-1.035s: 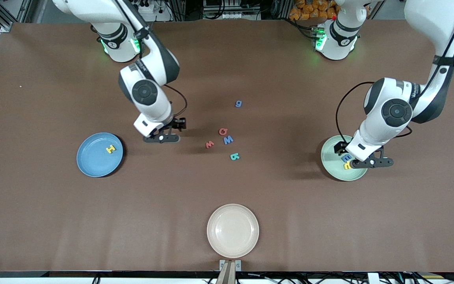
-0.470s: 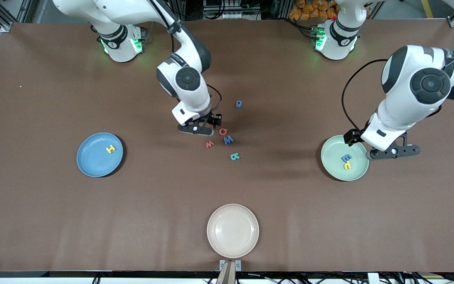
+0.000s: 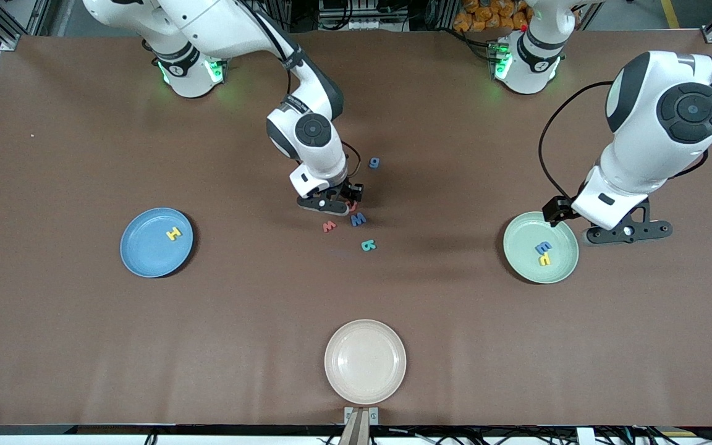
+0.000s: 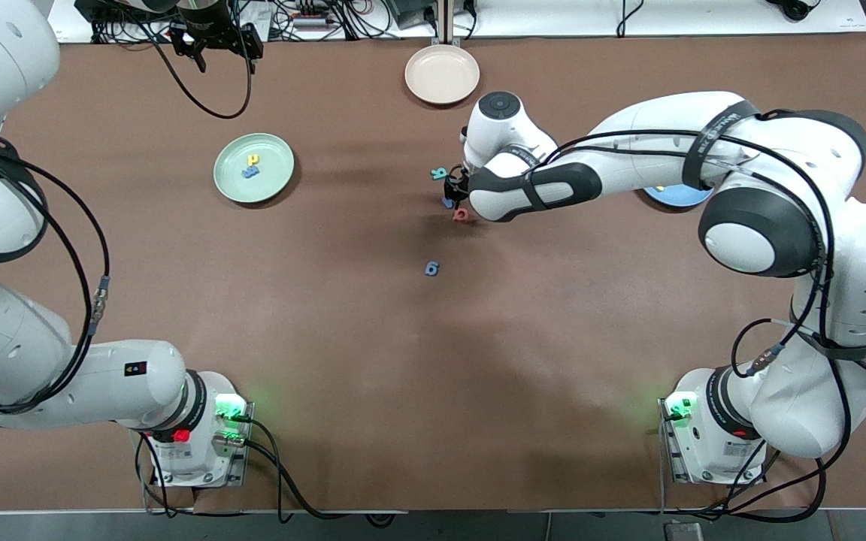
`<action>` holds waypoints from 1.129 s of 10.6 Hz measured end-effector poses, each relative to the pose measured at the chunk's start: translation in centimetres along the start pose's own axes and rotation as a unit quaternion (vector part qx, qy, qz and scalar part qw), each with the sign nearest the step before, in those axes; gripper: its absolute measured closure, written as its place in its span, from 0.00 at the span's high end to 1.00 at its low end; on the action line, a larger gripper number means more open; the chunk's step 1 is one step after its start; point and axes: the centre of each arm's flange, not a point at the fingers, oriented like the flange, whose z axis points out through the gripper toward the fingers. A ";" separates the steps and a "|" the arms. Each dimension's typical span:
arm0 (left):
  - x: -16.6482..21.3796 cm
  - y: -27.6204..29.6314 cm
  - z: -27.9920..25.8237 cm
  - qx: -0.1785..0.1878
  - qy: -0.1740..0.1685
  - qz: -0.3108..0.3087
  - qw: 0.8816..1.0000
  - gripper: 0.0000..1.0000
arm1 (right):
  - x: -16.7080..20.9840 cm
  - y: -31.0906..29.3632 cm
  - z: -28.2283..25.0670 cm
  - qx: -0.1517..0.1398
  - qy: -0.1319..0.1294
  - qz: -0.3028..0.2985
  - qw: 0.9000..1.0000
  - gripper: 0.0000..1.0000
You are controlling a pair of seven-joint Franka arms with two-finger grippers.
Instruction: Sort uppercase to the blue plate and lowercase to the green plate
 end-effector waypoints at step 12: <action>-0.2 0.7 -1.5 -0.014 -0.007 0.000 1.000 1.00 | 0.0 -1.2 1.5 0.010 0.002 0.054 0.999 0.63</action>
